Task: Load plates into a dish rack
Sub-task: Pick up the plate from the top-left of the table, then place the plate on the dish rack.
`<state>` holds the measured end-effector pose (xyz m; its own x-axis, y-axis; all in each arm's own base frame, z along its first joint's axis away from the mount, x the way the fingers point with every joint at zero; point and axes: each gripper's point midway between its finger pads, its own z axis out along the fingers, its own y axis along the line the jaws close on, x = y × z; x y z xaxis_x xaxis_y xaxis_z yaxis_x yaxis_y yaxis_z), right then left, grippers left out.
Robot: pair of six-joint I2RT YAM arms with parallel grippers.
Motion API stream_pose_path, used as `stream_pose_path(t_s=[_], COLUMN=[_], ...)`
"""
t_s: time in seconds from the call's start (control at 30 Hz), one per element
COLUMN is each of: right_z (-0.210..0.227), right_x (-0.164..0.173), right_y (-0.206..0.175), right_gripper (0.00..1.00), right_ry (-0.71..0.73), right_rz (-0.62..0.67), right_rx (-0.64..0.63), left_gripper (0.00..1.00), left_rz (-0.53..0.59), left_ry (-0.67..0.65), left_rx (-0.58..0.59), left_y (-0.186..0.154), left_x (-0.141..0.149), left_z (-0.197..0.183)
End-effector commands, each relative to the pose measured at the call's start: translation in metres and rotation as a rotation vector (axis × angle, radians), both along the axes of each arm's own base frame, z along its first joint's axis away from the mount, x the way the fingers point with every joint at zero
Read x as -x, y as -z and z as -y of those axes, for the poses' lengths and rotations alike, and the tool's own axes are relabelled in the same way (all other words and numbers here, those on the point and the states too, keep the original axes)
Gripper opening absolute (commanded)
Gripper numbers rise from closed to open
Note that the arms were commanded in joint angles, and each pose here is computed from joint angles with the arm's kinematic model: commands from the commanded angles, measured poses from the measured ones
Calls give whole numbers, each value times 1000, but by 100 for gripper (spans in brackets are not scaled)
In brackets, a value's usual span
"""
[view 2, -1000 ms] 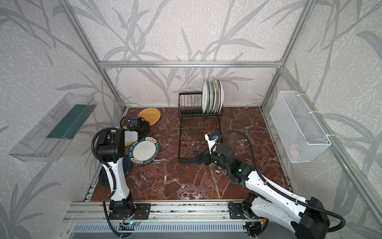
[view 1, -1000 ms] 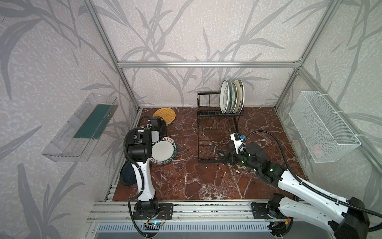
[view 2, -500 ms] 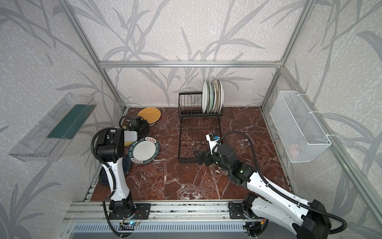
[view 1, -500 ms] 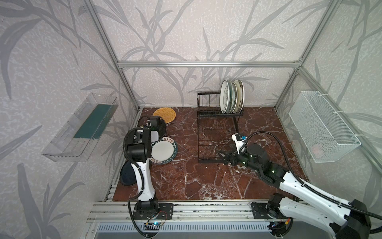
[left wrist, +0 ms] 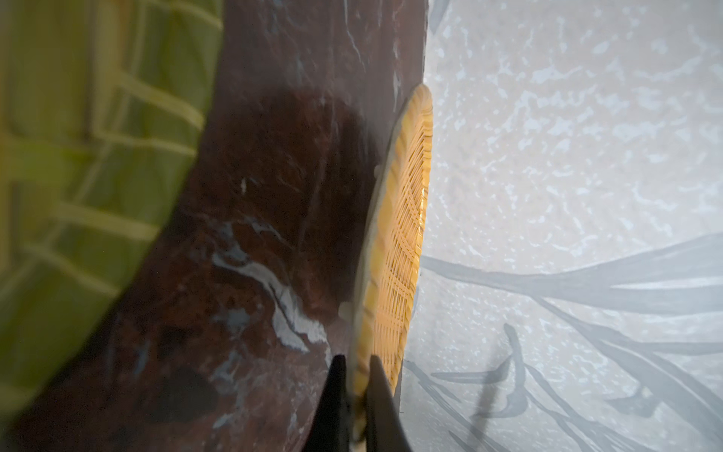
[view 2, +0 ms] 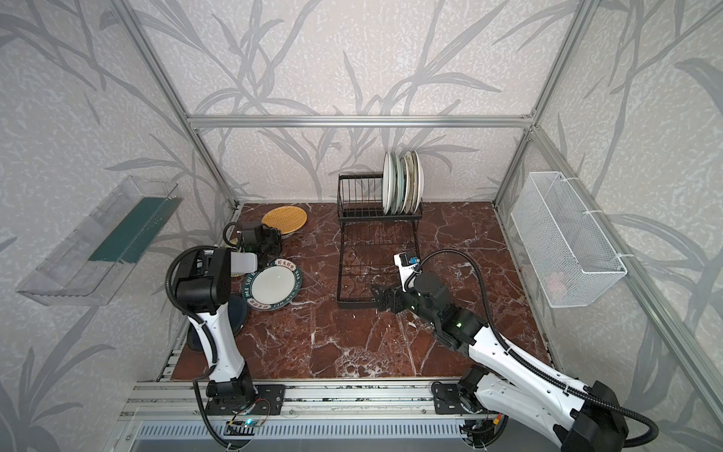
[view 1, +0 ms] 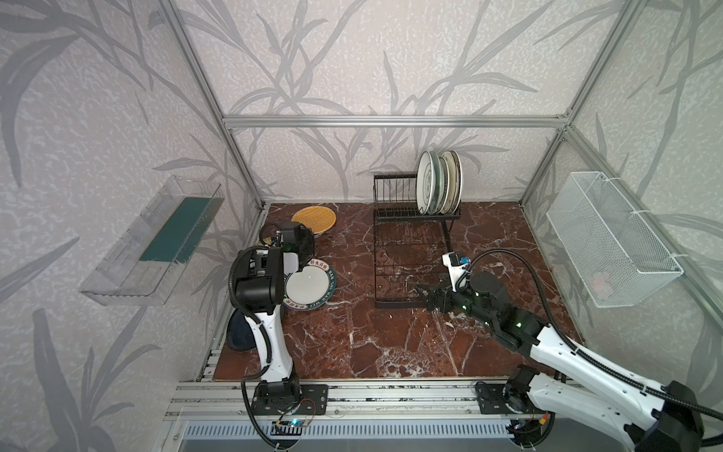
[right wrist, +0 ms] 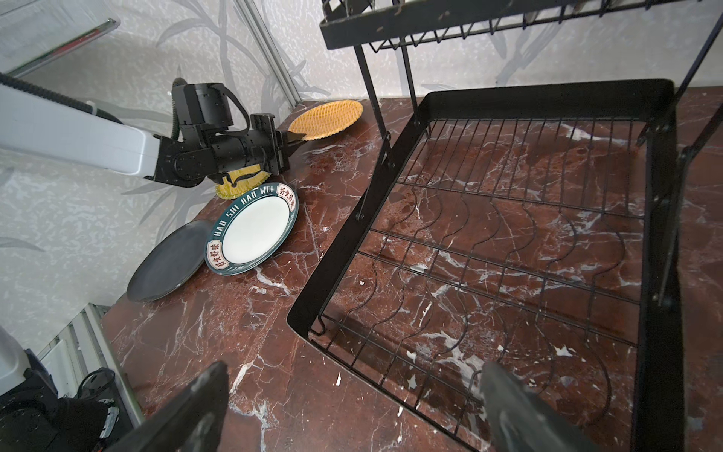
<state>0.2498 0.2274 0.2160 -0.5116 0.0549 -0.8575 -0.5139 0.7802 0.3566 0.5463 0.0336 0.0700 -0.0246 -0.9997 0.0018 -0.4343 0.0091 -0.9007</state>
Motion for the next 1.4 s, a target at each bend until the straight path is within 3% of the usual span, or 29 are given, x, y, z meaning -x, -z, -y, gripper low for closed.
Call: stream_pose_path(t_s=[0.0, 0.17, 0.37, 0.9, 1.13, 1.37], right_z=[1, 6, 11, 1, -7, 0], right_x=[0, -6, -17, -51, -56, -49], right_y=[0, -2, -10, -35, -37, -33], right_gripper=[99, 99, 99, 99, 99, 99], right_ry=[-2, 13, 14, -19, -44, -39], right_rz=[0, -5, -21, -85, -128, -169], right_rx=[-8, -12, -51, -171, -207, -222], left_gripper=[0, 0, 0, 0, 0, 0], left_rz=[188, 248, 276, 250, 259, 312], left_ry=[23, 106, 183, 464, 669, 876], left_rx=[-5, 31, 32, 39, -20, -58], left_y=[-67, -89, -107, -121, -129, -132], left_x=[-3, 7, 42, 181, 239, 280], left_z=[2, 18, 34, 67, 100, 147])
